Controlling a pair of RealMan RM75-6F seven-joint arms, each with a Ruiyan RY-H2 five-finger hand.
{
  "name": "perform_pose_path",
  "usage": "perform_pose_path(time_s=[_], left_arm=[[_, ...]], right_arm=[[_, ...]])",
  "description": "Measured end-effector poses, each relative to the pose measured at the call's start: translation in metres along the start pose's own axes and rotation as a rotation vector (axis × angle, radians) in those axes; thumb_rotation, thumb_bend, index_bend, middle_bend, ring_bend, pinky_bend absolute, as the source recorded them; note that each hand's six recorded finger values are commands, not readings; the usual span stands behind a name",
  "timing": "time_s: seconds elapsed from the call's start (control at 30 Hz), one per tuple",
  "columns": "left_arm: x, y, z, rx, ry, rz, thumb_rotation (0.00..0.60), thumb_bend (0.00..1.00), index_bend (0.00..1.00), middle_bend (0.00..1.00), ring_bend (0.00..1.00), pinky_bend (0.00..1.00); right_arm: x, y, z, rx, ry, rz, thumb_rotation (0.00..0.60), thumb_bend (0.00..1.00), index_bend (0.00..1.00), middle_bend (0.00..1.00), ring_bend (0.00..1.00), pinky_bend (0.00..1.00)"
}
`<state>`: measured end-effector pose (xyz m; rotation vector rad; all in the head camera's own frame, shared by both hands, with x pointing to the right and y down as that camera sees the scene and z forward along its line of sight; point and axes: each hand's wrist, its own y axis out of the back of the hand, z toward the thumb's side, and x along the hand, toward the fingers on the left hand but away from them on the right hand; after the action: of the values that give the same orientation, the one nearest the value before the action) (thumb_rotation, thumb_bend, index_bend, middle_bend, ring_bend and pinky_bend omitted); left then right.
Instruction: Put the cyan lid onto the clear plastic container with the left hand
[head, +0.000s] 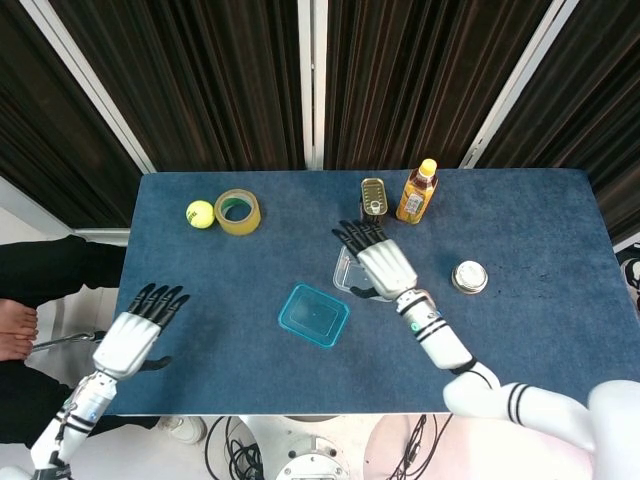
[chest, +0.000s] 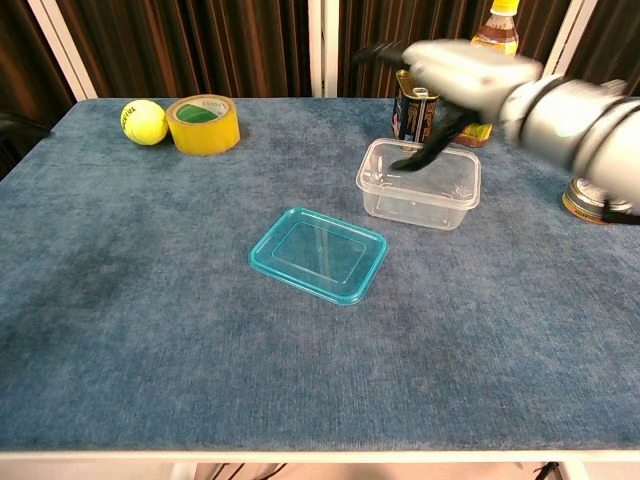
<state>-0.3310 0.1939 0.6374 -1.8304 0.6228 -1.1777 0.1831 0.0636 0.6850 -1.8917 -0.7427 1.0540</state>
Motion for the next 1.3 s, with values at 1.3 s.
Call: perform_pose_path(time_s=[1.3], left_arm=[[0.205,-0.023,0.178,0.029,-0.296,-0.458,0.600,0.11,0.01,0.00,0.00,0.00]], right_arm=[[0.218,0.065,-0.143,-0.012,-0.372,-0.110,0.600,0.07,0.00,0.00,0.00,0.00]])
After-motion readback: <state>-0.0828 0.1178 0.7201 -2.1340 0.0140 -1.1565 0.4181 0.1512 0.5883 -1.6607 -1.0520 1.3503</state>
